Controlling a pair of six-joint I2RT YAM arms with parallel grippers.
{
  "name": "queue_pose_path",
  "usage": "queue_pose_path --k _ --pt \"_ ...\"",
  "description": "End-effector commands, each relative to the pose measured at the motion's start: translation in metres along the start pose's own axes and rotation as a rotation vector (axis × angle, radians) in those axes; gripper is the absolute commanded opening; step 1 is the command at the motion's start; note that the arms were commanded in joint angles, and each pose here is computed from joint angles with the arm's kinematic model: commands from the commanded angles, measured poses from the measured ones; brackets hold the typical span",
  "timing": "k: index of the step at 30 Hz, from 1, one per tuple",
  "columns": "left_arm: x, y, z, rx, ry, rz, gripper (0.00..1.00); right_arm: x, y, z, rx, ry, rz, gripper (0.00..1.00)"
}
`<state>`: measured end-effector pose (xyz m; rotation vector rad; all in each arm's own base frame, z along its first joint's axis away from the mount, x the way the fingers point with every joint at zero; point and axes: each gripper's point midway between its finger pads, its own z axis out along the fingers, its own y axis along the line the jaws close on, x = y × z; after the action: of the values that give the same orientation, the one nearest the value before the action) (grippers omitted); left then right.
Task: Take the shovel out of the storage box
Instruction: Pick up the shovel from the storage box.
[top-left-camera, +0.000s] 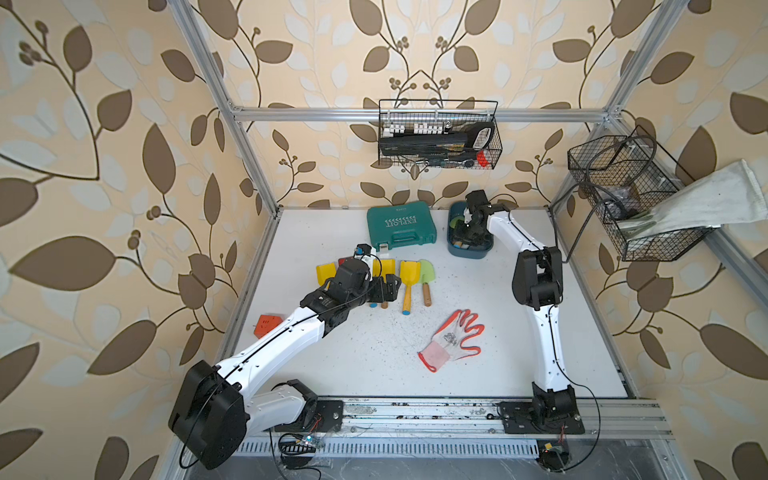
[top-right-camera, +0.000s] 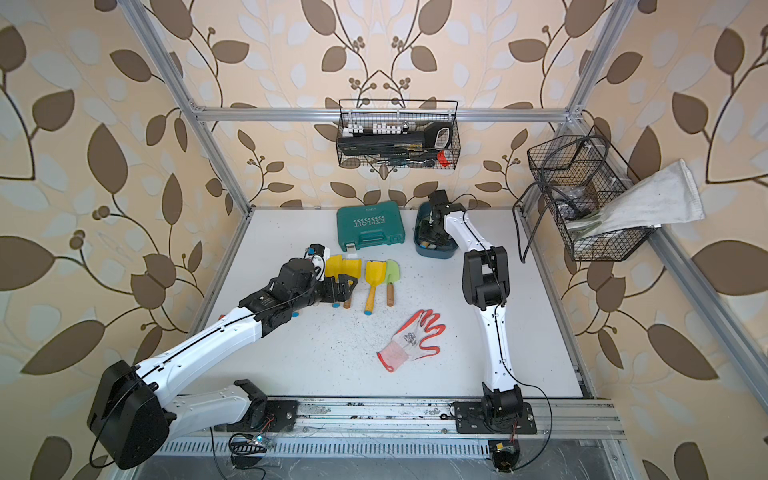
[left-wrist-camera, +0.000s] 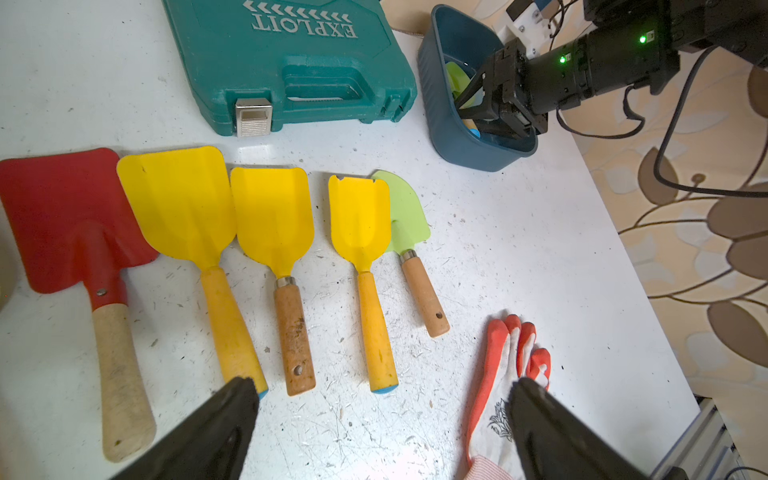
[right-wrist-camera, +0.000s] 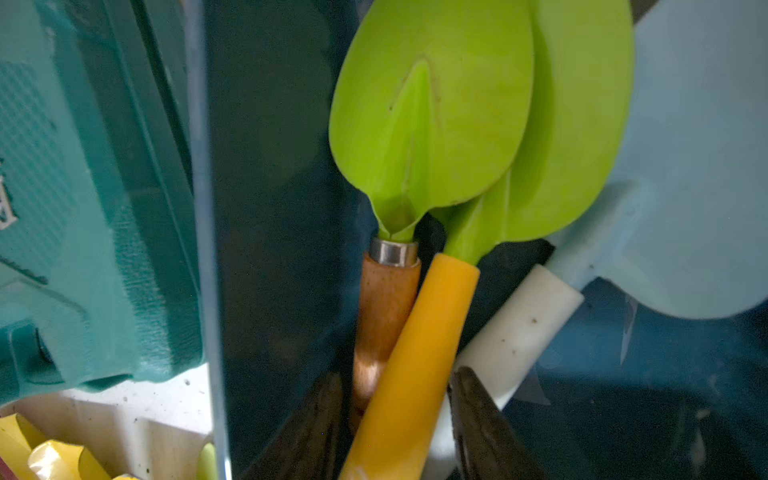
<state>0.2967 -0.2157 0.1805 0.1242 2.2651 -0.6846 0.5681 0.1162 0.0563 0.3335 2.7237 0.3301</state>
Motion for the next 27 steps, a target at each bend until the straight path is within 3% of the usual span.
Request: queue_pose_path --k 1,8,11,17,27 --pt "-0.017 -0.005 -0.006 0.014 -0.045 -0.006 0.99 0.011 -0.004 0.013 0.008 0.059 -0.021 0.47" --pt "-0.016 -0.004 -0.004 0.008 -0.041 -0.009 0.99 0.011 -0.004 0.019 0.007 0.065 -0.037 0.43" --pt "-0.016 -0.004 -0.004 0.007 -0.041 -0.011 0.99 0.010 -0.004 0.017 0.000 0.063 -0.029 0.33" --pt "-0.017 -0.004 -0.005 0.006 -0.045 -0.009 0.99 0.006 0.000 0.014 -0.014 0.055 -0.023 0.26" --pt "-0.017 -0.005 -0.006 0.010 -0.045 -0.010 0.99 -0.016 0.013 -0.019 -0.061 -0.064 -0.024 0.15"
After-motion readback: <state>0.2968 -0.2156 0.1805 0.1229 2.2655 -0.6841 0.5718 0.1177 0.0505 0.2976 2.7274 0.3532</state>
